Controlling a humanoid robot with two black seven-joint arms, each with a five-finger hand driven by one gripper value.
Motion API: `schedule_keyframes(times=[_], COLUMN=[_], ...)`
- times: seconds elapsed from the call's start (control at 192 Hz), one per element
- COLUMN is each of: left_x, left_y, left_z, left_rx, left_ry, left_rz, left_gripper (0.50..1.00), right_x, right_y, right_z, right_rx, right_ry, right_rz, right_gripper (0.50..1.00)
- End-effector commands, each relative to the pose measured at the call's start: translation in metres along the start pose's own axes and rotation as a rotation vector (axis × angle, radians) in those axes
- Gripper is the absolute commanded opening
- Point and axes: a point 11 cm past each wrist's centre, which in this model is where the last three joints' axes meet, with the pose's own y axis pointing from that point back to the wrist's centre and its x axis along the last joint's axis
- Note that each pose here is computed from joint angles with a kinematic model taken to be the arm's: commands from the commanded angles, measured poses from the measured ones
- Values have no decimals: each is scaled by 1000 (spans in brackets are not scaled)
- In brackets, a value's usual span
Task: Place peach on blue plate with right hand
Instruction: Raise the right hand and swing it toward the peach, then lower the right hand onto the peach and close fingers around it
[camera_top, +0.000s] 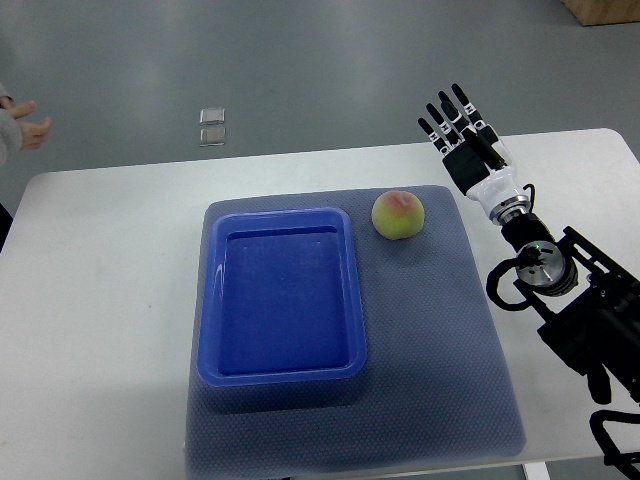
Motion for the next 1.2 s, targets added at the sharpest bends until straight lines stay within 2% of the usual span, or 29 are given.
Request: schedule_keyframes(times=[0.0, 0.355, 0.37, 0.527, 0.574, 0.579, 0.626, 0.631, 0.683, 0.736, 0.741, 0.762, 0.814, 0.819, 0.871, 0.923, 0.929, 1.028, 1.075, 1.08, 1.09, 1.195], left_x=[1, 1, 0, -1, -1, -1, -1, -2, -2, -2, -3, -4, -4, -4, -4, -4, -4, -4, -4, -3, -3, -4], left_y=[0, 0, 0, 0, 0, 0, 0, 0, 0, 0, 0, 0, 0, 0, 0, 0, 0, 0, 0, 0, 0, 0], left_z=[0, 0, 1, 1, 1, 1, 1, 1, 1, 1, 1, 1, 1, 1, 1, 1, 1, 1, 1, 1, 1, 1], left_rx=[-1, -1, -3, -3, -3, -3, -3, -2, -2, -2, -2, -2, -2, -2, -2, -2, -2, -2, -2, -3, -3, -3], left_ry=[1, 8, 8, 6, 6, 6, 6, 4, 4, 4, 4, 3, 3, 3, 1, 1, 1, 3, 3, 5, 5, 4], left_rz=[6, 6, 4, -5, -5, -5, -5, -7, -9, -9, -10, -13, -13, -16, -16, -16, -16, -15, -15, -14, -14, -15], left_gripper=[1000, 1000, 1000, 1000, 1000, 1000, 1000, 1000, 1000, 1000, 1000, 1000, 1000, 1000, 1000, 1000, 1000, 1000, 1000, 1000, 1000, 1000], right_x=[0, -9, -14, -35, -35, -43, -43, -52, -62, -62, -74, -81, -81, -96, -108, -108, -115, -122, -122, -130, -132, -137], right_y=[0, -7, -12, -30, -30, -36, -36, -42, -48, -48, -52, -54, -54, -56, -59, -59, -62, -66, -66, -70, -71, -73], right_z=[0, -5, -15, -31, -31, -38, -38, -48, -55, -55, -62, -63, -63, -61, -62, -62, -63, -70, -70, -69, -69, -62], right_rx=[-2, -11, -24, -181, -181, -234, -234, -288, -352, -352, -424, -459, -460, -556, -652, -652, -743, -910, -910, -960, -969, -1010], right_ry=[2, 45, 121, 451, 451, 584, 585, 747, 927, 927, 1116, 1200, 1200, 1409, 1608, 1608, 1770, 1992, 1993, 2062, 2077, 2122], right_rz=[-2, -34, -61, -169, -169, -207, -208, -254, -311, -311, -384, -426, -427, -522, -594, -594, -636, -633, -633, -622, -617, -611], right_gripper=[930, 930, 930, 930, 930, 930, 930, 930, 930, 930, 930, 930, 930, 930, 930, 930, 930, 930, 930, 932, 932, 930])
